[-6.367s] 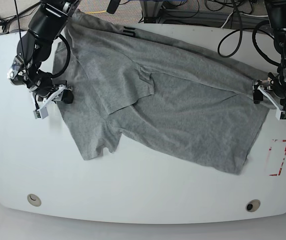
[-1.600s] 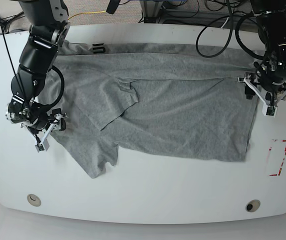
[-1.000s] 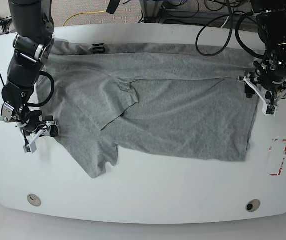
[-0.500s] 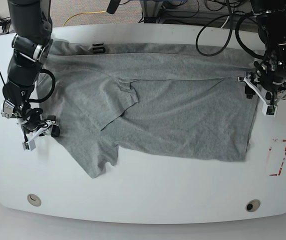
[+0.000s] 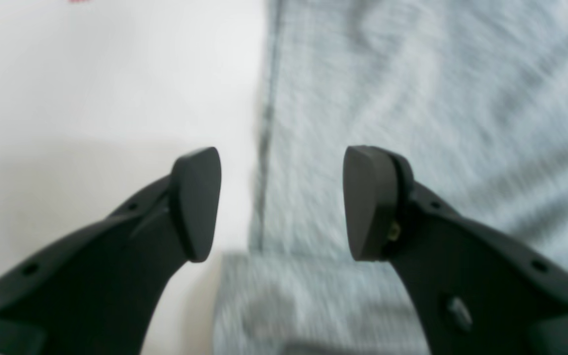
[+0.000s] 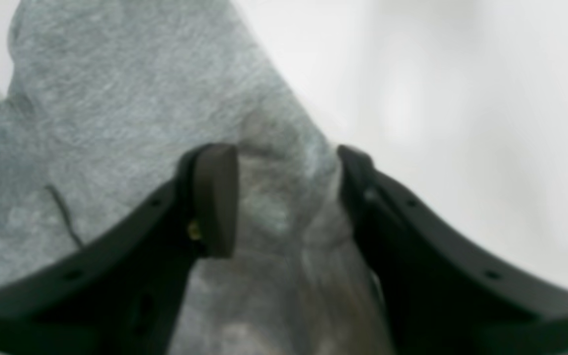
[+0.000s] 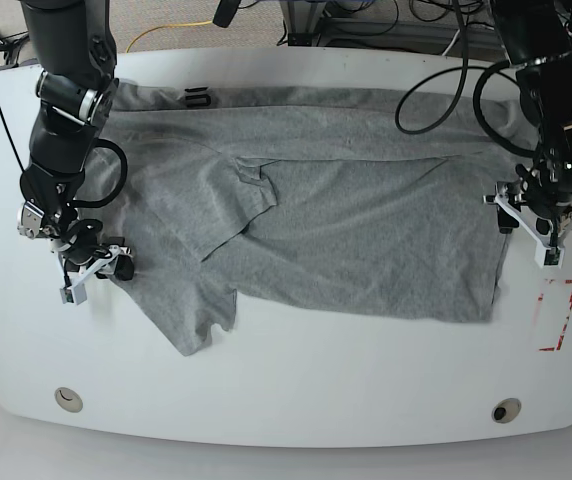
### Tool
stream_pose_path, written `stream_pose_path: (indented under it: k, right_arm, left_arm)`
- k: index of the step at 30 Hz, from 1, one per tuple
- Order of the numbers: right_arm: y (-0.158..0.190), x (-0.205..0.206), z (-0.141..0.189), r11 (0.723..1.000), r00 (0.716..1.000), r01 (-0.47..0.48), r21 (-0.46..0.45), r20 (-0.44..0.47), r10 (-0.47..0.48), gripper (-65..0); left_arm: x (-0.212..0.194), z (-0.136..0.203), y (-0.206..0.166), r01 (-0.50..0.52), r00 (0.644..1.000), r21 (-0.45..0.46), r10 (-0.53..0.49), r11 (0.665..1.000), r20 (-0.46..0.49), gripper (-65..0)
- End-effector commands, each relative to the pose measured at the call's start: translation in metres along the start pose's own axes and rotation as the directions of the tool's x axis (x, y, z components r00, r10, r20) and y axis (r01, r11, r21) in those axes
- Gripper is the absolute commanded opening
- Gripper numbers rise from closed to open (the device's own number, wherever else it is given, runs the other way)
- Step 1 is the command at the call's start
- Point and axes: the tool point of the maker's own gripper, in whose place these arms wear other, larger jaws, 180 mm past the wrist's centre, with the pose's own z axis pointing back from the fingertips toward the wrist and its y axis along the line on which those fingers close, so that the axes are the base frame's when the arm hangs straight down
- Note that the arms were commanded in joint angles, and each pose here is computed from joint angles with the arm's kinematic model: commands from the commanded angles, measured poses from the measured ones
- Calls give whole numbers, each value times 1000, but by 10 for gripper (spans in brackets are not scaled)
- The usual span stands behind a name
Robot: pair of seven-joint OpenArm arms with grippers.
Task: Fold the T-shirt properly
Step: 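Move the left gripper along the shirt edge and grasp the hem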
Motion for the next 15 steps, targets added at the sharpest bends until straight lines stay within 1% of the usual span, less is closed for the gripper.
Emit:
stream_pose_path:
  k: [1, 4, 6, 7, 10, 15]
  right_arm:
    - [1, 12, 1, 1000, 1000, -20, 3, 7, 20, -441]
    - [3, 11, 0, 1000, 1000, -20, 6, 6, 20, -553]
    - [7, 9, -2, 999, 999, -41, 13, -12, 41, -629]
    - [10, 7, -4, 998, 998, -57, 21, -23, 57, -650]
    - [15, 3, -7, 996, 996, -80, 31, -43, 81, -650]
    - [16, 2, -7, 996, 995, -82, 32, -45, 84, -650]
  left_arm:
    - [24, 0, 22, -45, 997, 37, 42, 998, 60, -279]
    - [40, -11, 32, -104, 992, 32, 101, 994, 73, -279]
    - [51, -18, 36, -136, 987, 23, 133, 990, 89, -279]
    - [56, -21, 37, -146, 985, 18, 144, 989, 100, -279]
    - [64, -30, 39, -170, 977, 5, 168, 985, 130, -278]
    - [66, -48, 40, -214, 966, -18, 214, 977, 148, -275]
